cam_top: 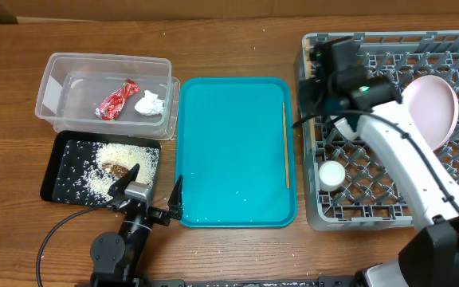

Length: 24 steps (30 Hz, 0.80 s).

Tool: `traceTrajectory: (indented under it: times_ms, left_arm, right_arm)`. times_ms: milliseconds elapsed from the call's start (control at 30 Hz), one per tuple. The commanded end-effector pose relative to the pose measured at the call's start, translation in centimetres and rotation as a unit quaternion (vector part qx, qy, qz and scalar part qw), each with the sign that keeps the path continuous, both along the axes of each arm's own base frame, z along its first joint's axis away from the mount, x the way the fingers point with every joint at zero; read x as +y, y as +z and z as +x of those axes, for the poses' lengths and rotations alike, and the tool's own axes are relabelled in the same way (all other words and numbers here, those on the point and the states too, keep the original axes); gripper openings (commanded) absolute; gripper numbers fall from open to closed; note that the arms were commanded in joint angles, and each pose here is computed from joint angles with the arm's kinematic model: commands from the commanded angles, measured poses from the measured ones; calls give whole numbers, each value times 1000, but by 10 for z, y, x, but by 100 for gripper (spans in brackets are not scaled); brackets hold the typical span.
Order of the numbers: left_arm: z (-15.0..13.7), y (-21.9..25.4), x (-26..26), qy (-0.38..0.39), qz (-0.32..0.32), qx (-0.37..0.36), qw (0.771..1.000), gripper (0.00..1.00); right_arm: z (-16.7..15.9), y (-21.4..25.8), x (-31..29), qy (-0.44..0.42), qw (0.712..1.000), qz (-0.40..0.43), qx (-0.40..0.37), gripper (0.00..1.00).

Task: Sort waste into correct bins and load items into the dishwasher
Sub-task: 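Grasp one chopstick with the right gripper and place it in the rack, then return the right gripper to the remaining chopstick on the tray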

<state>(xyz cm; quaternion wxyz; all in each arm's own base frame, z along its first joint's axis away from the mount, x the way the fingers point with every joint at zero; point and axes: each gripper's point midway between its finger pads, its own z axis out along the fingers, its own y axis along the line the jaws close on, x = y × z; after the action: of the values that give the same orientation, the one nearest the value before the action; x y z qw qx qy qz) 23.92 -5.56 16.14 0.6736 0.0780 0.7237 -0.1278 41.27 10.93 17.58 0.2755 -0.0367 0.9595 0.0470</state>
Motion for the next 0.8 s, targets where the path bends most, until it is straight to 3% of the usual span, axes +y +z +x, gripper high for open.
traceTrajectory:
  times_ms: [0,100,167,300,600,767]
  left_arm:
    - [-1,1,-1,-5,8,-7,1000,100]
    - [-1,1,-1,-5,8,-7,1000,100]
    - [-1,1,-1,-5,8,-7,1000,100]
    - [-1,1,-1,-5,8,-7,1000,100]
    - [-1,1,-1,-5,8,-7,1000,100]
    - [-1,1,-1,-5,8,-7,1000,100]
  right_arm:
    - [6,-22,-22,-8,999,-30,17,4]
    - [5,-45,-26,-3,998,-42,47,4]
    - [4,-52,-24,13,997,-52,56,24]
    - [-4,-41,-3,38,997,-45,48,33]
    - [-46,-44,74,113,991,-29,72,38]
    - [-53,-84,74,61,990,-77,96,38]
